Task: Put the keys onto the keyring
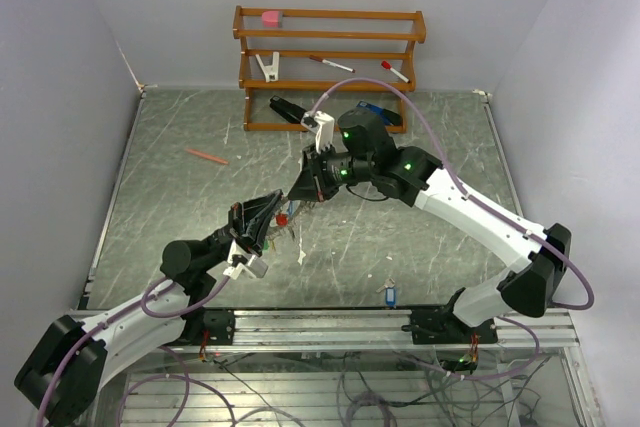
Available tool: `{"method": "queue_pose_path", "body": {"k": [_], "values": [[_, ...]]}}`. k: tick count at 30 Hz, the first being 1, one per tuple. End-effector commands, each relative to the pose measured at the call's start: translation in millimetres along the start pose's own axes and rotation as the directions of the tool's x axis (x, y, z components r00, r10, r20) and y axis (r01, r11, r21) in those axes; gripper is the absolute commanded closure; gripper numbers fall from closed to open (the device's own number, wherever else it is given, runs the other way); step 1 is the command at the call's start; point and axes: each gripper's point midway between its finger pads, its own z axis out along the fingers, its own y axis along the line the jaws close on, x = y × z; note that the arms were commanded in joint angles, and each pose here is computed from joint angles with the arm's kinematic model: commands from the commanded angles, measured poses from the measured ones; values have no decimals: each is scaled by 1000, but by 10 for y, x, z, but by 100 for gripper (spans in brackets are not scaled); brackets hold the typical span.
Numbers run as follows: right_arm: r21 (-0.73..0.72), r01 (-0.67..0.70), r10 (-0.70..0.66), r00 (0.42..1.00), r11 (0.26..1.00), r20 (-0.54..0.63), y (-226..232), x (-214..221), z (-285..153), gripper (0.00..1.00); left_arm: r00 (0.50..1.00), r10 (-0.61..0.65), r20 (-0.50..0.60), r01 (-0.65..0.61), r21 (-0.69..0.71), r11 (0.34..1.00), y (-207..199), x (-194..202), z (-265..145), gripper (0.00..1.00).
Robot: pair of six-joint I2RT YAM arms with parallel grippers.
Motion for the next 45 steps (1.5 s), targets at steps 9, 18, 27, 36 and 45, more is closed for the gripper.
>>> {"method": "queue_pose_path", "body": {"k": [9, 18, 27, 36, 45], "values": [[-51, 33, -30, 998, 998, 60, 168, -164, -89, 100, 993, 53, 101, -44, -94, 995, 285, -288, 45, 93], [-64, 36, -33, 998, 997, 52, 157, -111, -56, 100, 994, -3, 106, 14, -100, 995, 314, -312, 53, 93], [-77, 34, -31, 999, 996, 42, 163, -36, -83, 100, 994, -84, 69, 94, -151, 984, 421, -231, 80, 93], [-71, 47, -42, 997, 996, 65, 190, -121, -124, 100, 992, -93, 79, 104, -147, 984, 396, -243, 81, 93], [-47, 35, -31, 997, 998, 76, 133, -109, -141, 100, 990, -115, 83, 126, -150, 981, 411, -264, 76, 93]]}}
